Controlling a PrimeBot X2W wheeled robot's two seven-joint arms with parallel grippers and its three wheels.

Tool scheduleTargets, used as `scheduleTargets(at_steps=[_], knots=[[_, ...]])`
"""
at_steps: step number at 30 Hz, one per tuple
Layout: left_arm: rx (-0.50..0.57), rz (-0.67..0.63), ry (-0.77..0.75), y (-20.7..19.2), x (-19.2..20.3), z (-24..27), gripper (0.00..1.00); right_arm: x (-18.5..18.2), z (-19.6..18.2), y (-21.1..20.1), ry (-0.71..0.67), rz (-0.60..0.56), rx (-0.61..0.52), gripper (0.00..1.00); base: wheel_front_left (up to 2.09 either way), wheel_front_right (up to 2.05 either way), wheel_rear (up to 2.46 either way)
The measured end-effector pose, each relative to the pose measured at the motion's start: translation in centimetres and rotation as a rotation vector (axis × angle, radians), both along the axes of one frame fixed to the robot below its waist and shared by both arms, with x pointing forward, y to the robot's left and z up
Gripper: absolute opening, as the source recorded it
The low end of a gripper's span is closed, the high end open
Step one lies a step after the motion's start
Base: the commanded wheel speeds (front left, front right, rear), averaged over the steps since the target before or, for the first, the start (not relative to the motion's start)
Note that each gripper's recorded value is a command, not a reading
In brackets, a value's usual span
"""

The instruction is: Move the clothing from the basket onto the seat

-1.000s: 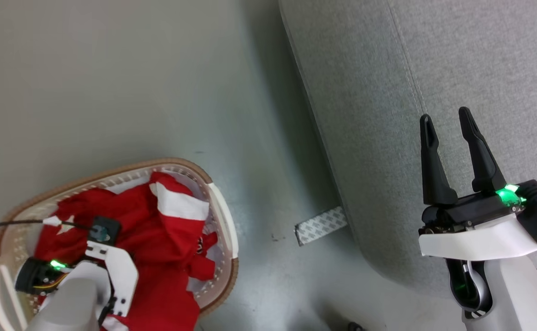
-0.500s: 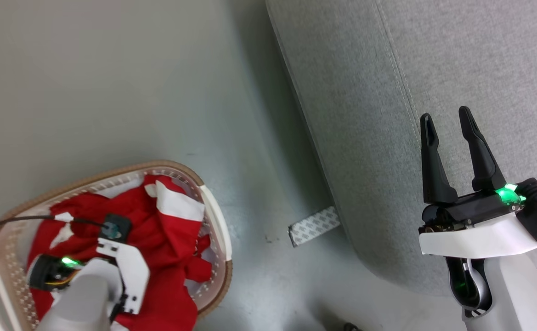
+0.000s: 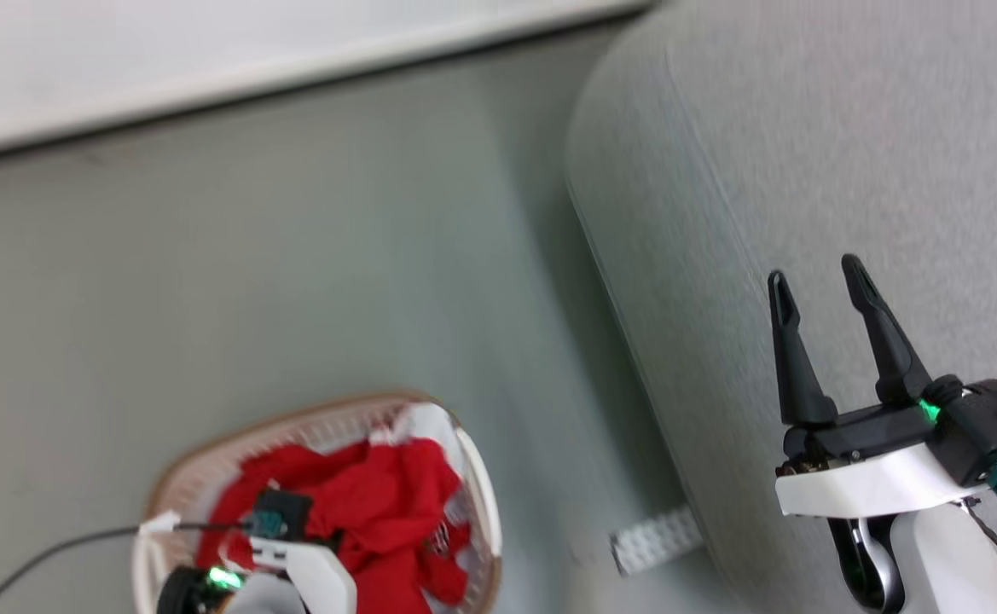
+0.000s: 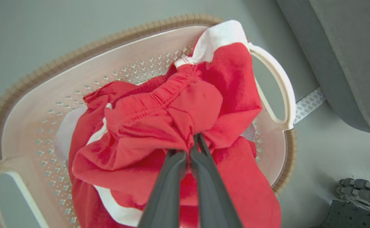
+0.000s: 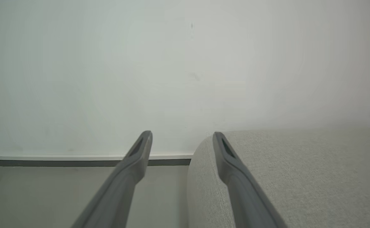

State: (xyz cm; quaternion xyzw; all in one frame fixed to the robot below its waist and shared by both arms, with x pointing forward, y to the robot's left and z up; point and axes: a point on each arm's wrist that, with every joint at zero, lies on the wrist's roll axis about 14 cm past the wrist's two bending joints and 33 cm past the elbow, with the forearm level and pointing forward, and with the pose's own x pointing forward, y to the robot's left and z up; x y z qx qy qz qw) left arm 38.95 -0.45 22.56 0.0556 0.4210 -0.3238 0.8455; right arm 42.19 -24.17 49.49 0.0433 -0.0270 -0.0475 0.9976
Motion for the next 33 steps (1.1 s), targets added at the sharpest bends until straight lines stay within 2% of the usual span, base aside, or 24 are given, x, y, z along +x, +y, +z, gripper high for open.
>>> scheduleTargets(at_steps=[4,11,17,27,30,33], knots=[[-0.041,0.066,-0.091,1.0,0.2,3.5,0.0,-1.1,2.2,1.1,-0.06,0.026,0.006,1.0,0.0,0.0,0.0],[-0.126,0.154,-0.285,2.4,1.5,10.3,0.0,-2.8,3.5,3.3,-0.102,0.09,0.034,1.0,0.0,0.0,0.0],[-0.261,0.249,-0.475,3.1,3.2,17.4,0.0,-2.7,5.1,6.4,-0.15,0.182,0.049,1.0,0.0,0.0,0.0],[-0.441,0.313,-0.795,4.5,3.8,28.8,0.0,-3.5,7.2,9.3,-0.21,0.269,0.05,1.0,0.0,0.0,0.0],[-0.489,0.347,-0.875,5.3,4.0,31.9,0.0,-3.6,7.8,9.5,-0.23,0.27,0.14,1.0,0.0,0.0,0.0],[-0.534,0.366,-0.938,5.6,4.1,34.6,0.0,-3.9,8.1,10.2,-0.238,0.289,0.149,1.0,0.0,0.0,0.0]])
